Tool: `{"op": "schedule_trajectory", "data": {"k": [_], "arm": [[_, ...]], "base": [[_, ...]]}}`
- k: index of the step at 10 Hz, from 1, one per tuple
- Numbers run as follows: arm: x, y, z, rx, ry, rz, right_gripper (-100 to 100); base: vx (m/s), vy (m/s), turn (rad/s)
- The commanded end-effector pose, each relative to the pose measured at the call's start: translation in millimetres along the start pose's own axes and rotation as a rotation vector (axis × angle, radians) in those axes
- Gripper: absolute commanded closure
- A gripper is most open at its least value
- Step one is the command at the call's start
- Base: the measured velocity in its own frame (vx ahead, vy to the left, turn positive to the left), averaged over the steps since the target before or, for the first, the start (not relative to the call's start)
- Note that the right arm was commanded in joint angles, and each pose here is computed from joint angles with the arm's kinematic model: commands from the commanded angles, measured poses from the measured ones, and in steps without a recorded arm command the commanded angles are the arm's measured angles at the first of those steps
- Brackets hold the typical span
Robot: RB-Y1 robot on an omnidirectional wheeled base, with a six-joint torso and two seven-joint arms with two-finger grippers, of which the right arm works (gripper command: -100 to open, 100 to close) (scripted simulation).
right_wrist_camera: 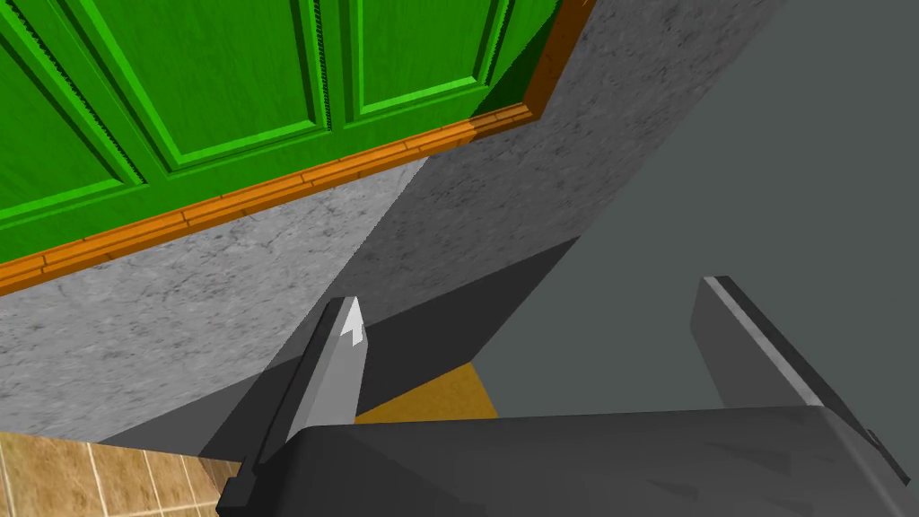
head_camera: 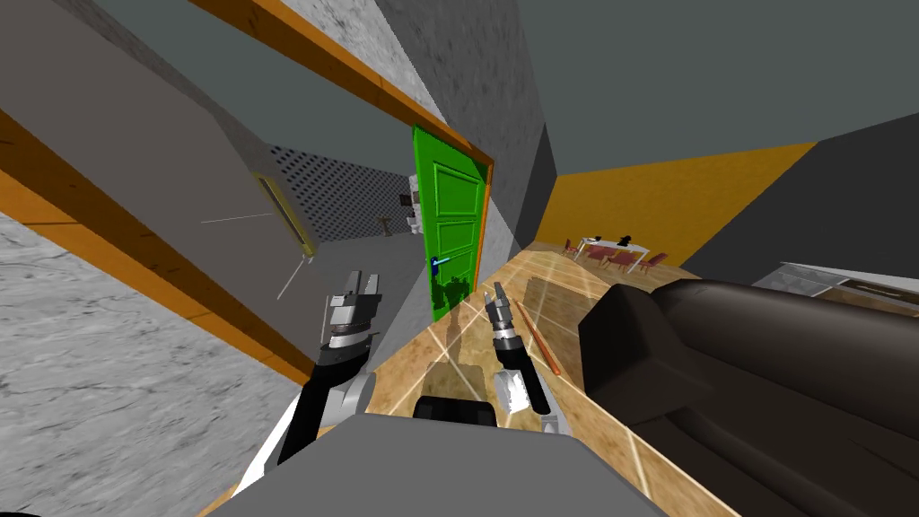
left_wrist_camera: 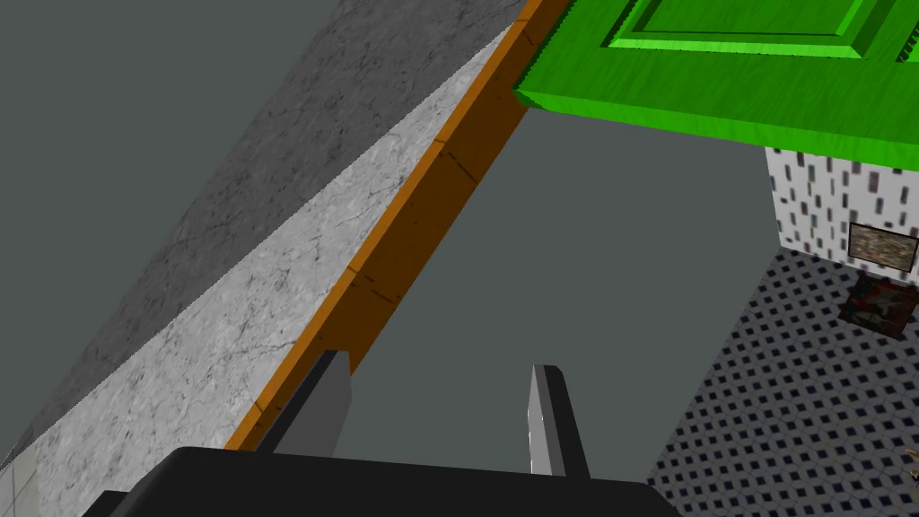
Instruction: Push the door open
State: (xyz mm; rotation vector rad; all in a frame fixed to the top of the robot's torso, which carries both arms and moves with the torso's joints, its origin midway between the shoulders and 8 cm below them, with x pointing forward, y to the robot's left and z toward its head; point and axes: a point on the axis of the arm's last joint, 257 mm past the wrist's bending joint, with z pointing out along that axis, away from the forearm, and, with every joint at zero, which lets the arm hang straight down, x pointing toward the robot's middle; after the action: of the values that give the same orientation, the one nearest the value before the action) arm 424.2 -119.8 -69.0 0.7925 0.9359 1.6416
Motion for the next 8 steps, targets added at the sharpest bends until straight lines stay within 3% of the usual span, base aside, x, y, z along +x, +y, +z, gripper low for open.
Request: {"op": "schedule_trajectory", "data": {"k": [1, 4, 5, 7, 8], "arm": [[16.6, -12.0, 1.8, 0.02, 0.038, 0.033, -100], [55.4, -35.3, 4.5, 0.06, 0.114, 0.088, -100], [55.4, -35.3, 4.5, 0.06, 0.114, 0.088, -100], [71.3, -44.2, 4.4, 0.077, 0.145, 0.108, -100], [87.9, -53.0, 3.8, 0.095, 0.178, 0.128, -100]], "base": [[0.136, 0.009, -0.068], [0.155, -0.005, -0.086], [0.123, 0.005, -0.026], [0.08, -0.006, -0.043], [0.129, 0.011, -0.073]]}}
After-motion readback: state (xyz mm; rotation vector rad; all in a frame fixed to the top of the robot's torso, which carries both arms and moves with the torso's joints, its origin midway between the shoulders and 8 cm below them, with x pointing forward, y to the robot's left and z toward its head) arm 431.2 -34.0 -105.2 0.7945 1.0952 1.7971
